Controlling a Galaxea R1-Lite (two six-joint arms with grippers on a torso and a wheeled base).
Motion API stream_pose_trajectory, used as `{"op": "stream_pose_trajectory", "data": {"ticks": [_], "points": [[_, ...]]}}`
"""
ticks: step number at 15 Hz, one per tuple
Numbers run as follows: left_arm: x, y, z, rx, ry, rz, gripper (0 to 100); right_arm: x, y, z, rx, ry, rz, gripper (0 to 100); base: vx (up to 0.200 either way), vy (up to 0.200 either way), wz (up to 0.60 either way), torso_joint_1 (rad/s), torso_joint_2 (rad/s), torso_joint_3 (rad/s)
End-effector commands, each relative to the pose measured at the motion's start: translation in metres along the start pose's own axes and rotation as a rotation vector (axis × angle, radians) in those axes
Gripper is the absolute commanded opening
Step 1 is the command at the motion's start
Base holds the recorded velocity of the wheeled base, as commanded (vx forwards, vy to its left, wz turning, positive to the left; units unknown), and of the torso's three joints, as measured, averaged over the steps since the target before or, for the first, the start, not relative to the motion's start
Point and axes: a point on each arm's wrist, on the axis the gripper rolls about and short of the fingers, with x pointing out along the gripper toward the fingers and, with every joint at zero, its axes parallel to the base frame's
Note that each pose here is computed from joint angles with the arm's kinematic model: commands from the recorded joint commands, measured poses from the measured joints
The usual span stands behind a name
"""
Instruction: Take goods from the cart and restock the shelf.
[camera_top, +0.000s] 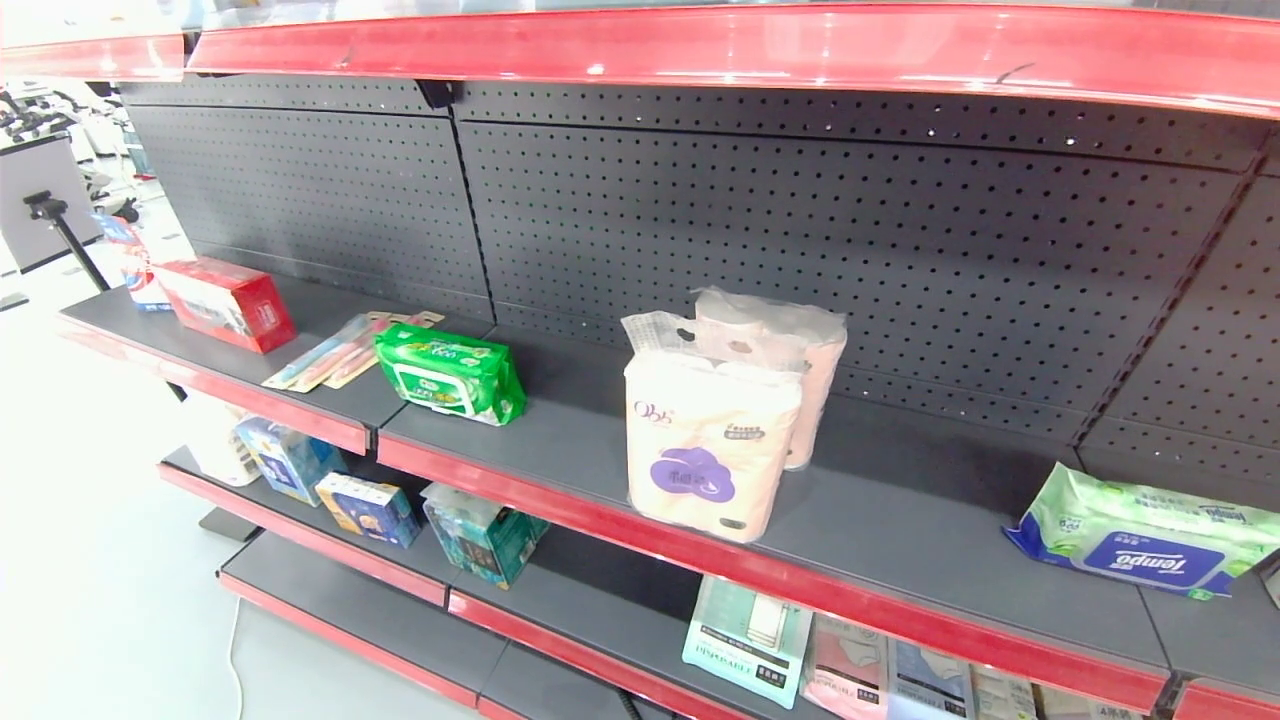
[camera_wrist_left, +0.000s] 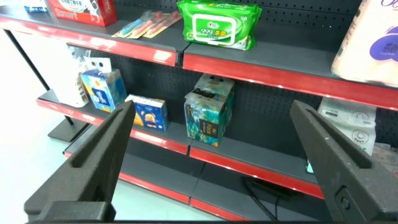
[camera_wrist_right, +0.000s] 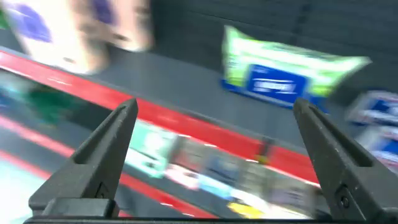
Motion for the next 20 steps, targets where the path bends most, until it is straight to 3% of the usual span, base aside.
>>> {"op": "stream_pose_trajectory", "data": {"ticks": [1, 4, 14, 20], "points": [[0.0001, 0.0, 0.0, 0.0, 0.001, 0.0, 100, -0.0021, 0.0008, -0.0009, 0.011, -0.027, 0.022, 100, 0.0, 0.0, 0.0, 0.0, 0.0, 0.0], [0.0001, 0.0, 0.0, 0.0, 0.001, 0.0, 100, 0.0013, -0.0015, -0.0094, 0.074, -0.017, -0.092, 100, 0.0, 0.0, 0.0, 0.0, 0.0, 0.0], [0.0001, 0.0, 0.0, 0.0, 0.001, 0.0, 100, 0.0013, -0.0004, -0.0087, 0.066, -0.024, -0.04, 100, 0.0, 0.0, 0.0, 0.0, 0.0, 0.0], [0.0001, 0.0, 0.0, 0.0, 0.001, 0.0, 100, 0.0014, -0.0006, -0.0085, 0.092, -0.024, -0.047, 100, 0.0, 0.0, -0.6, 0.006, 0.0, 0.002]]}}
